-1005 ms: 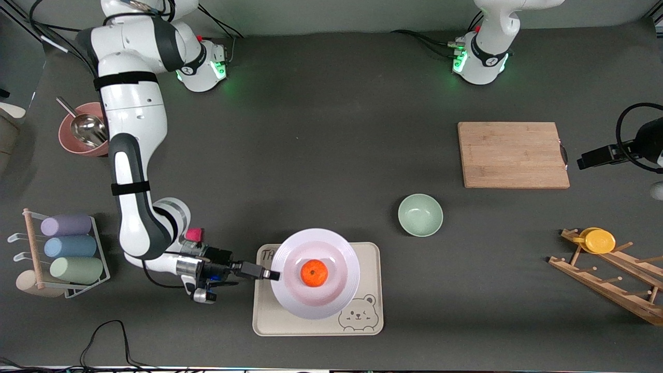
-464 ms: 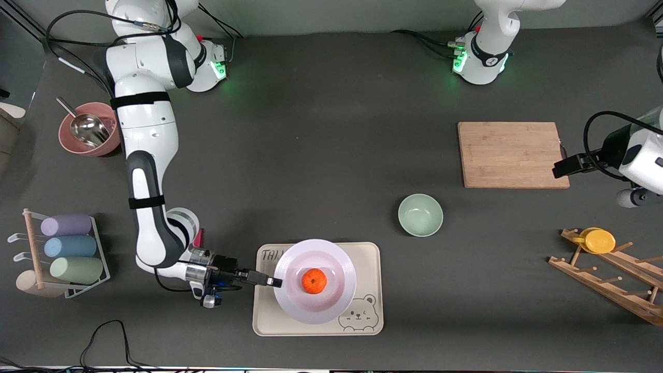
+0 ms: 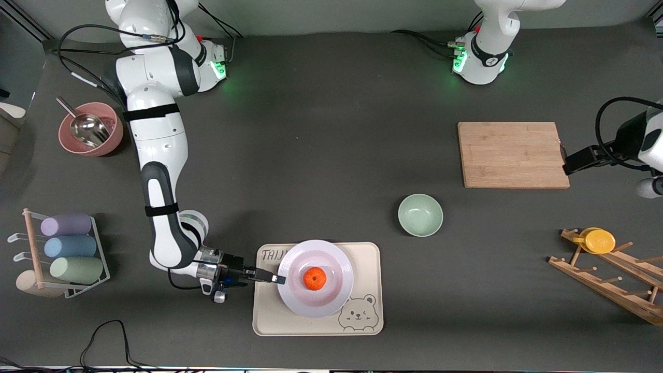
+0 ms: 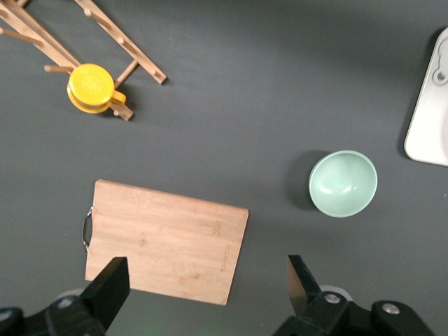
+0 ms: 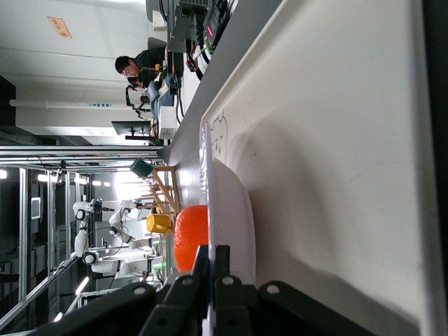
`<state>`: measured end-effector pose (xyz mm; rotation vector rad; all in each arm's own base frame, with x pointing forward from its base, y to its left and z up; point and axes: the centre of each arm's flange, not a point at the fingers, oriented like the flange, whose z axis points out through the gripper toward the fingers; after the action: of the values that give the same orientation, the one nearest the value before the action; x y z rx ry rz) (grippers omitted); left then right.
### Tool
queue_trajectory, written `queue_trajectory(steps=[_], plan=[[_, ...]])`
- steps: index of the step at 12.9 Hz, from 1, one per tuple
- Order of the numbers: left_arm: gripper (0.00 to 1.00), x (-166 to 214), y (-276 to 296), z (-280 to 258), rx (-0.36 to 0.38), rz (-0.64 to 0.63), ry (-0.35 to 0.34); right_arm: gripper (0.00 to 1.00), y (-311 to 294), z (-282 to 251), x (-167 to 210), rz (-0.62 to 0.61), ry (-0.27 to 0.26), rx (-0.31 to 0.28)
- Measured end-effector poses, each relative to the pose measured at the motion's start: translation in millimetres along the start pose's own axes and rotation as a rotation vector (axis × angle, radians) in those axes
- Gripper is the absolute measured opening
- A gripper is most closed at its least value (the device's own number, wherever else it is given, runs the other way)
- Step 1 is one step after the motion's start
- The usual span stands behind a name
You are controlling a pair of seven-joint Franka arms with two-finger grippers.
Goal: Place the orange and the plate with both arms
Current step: 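Lower the plate onto the tray and open the right gripper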
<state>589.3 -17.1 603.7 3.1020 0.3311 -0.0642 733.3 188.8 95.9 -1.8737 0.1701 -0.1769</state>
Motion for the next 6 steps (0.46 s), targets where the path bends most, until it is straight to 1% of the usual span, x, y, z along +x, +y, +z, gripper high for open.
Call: queue_trajectory(steps=[2, 3, 4, 5, 6], plan=[[1.00, 0.5, -5.5, -2.5, -0.001, -0.012, 0.005, 0.04, 0.6, 0.9, -0.4, -0.019, -0.001, 0.001], [1.00, 0.6, -6.5, -3.5, -0.002, -0.022, 0.007, 0.09, 0.2, 1.3, -0.4, -0.022, -0.002, 0.002], [1.00, 0.4, -6.6, -4.3, -0.002, -0.042, 0.008, 0.10, 0.2, 1.5, -0.5, -0.022, -0.002, 0.002], [1.00, 0.1, -6.2, -5.1, -0.002, -0.056, 0.010, 0.14, -0.4, 1.9, -0.4, -0.023, -0.002, 0.003], [1.00, -0.3, -5.6, -5.8, -0.001, -0.062, 0.012, 0.24, -1.3, 2.1, -0.1, -0.024, -0.002, 0.004]])
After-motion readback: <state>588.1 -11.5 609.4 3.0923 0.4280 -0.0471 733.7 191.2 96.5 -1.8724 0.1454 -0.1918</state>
